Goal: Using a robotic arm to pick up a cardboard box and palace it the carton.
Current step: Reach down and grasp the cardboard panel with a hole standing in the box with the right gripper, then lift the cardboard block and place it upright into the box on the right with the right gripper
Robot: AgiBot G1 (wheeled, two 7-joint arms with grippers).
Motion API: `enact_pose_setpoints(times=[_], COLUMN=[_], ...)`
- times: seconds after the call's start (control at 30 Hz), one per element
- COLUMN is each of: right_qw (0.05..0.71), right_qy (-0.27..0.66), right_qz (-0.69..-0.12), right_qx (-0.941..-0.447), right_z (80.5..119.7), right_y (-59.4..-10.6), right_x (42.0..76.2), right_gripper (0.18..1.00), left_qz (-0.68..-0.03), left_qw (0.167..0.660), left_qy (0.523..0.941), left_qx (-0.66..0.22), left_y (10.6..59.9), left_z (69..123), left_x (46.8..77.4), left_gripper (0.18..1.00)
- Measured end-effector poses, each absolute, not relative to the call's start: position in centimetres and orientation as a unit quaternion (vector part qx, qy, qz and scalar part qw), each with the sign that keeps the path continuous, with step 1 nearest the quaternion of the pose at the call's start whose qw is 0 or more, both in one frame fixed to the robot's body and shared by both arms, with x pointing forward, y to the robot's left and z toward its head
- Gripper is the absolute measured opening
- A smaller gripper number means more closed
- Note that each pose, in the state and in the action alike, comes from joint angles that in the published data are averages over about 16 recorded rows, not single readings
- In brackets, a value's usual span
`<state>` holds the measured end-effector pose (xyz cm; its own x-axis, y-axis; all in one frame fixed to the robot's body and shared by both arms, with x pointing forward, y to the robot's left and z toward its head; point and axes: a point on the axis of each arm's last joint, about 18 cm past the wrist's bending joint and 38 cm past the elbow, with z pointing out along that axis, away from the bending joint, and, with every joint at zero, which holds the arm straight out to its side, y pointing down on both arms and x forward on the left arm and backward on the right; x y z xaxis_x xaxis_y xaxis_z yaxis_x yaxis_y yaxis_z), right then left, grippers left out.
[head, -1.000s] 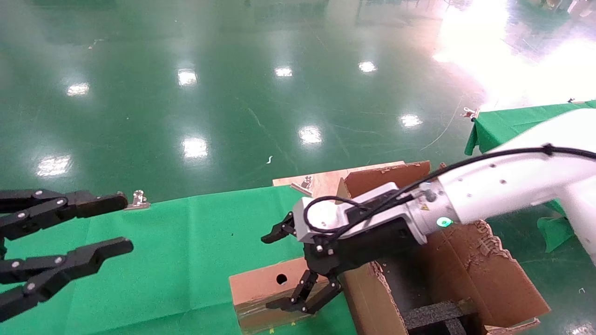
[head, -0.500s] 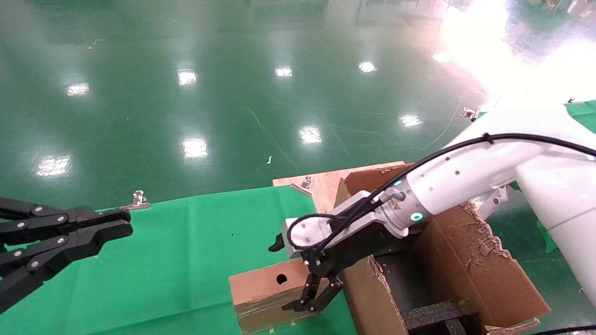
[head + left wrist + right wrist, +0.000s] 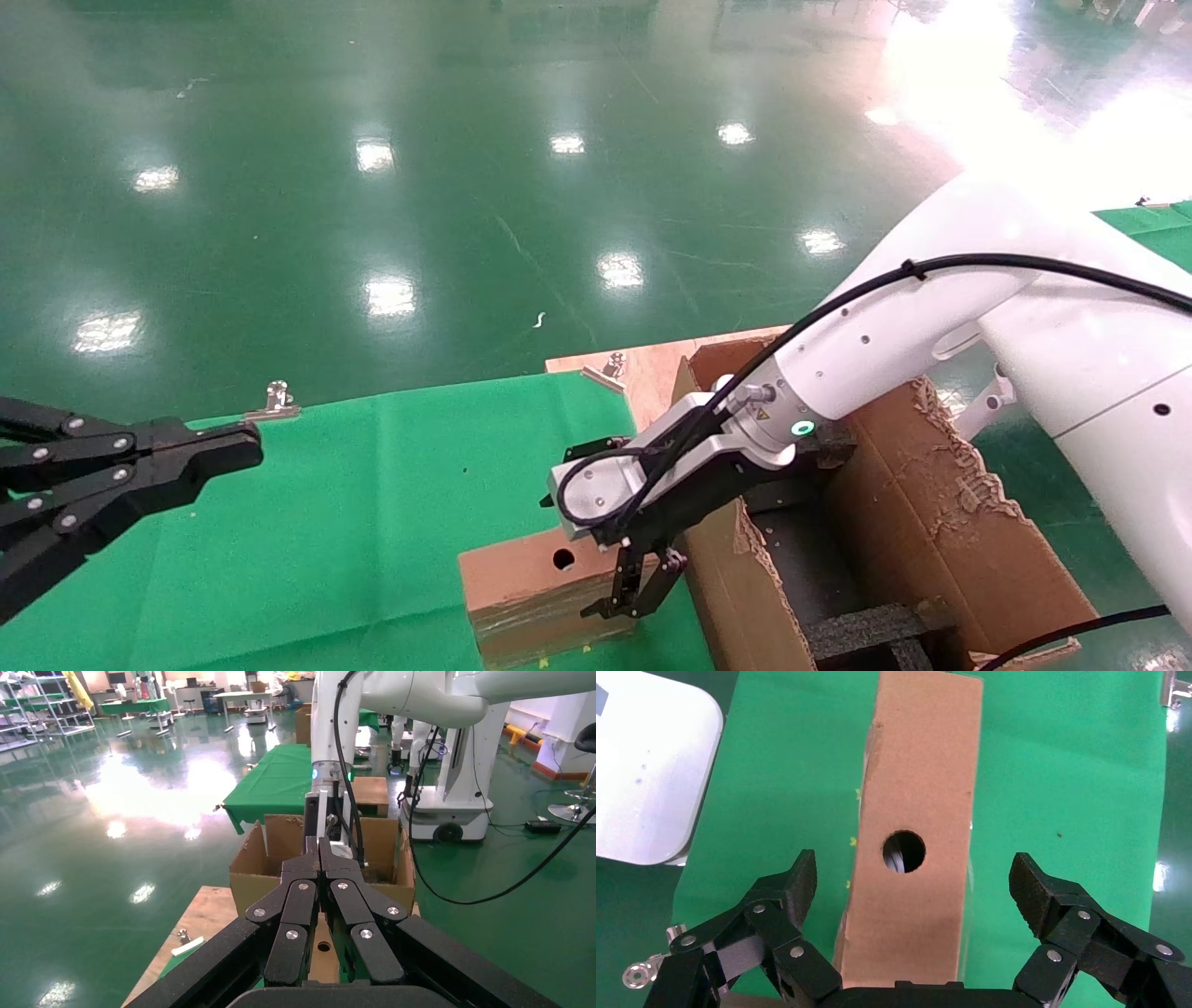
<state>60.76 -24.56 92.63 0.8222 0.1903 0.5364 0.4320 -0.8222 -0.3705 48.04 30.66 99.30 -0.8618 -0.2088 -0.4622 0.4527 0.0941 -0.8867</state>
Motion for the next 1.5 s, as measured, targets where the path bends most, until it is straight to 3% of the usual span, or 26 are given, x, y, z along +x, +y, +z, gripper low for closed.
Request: enact_pose_setpoints(times=[0.4,0.8,1.5], right_qw=[0.242,0.244,0.249], right_qy=[-0.174,-0.173,-0.165], right_qz=[-0.241,-0.243,-0.249], right_qx=[-0.924,-0.923,-0.921], right_z=[92.37,92.45,93.13], right_y=[-24.14,-24.25,-24.64], right_x=[60.78,60.76,60.80], right_gripper=[0.991,0.876,0.454], left_qz=[-0.667,-0.667,-0.667], left_qw=[0.248,0.248,0.248], left_qy=[0.697,0.697,0.697], left_qx=[0.087,0.087,0.087], left_y=[30.67,30.67,30.67], left_z=[99.30,99.30,99.30], left_x=[48.04,48.04,48.04], left_gripper=[0.213,0.343,0.811])
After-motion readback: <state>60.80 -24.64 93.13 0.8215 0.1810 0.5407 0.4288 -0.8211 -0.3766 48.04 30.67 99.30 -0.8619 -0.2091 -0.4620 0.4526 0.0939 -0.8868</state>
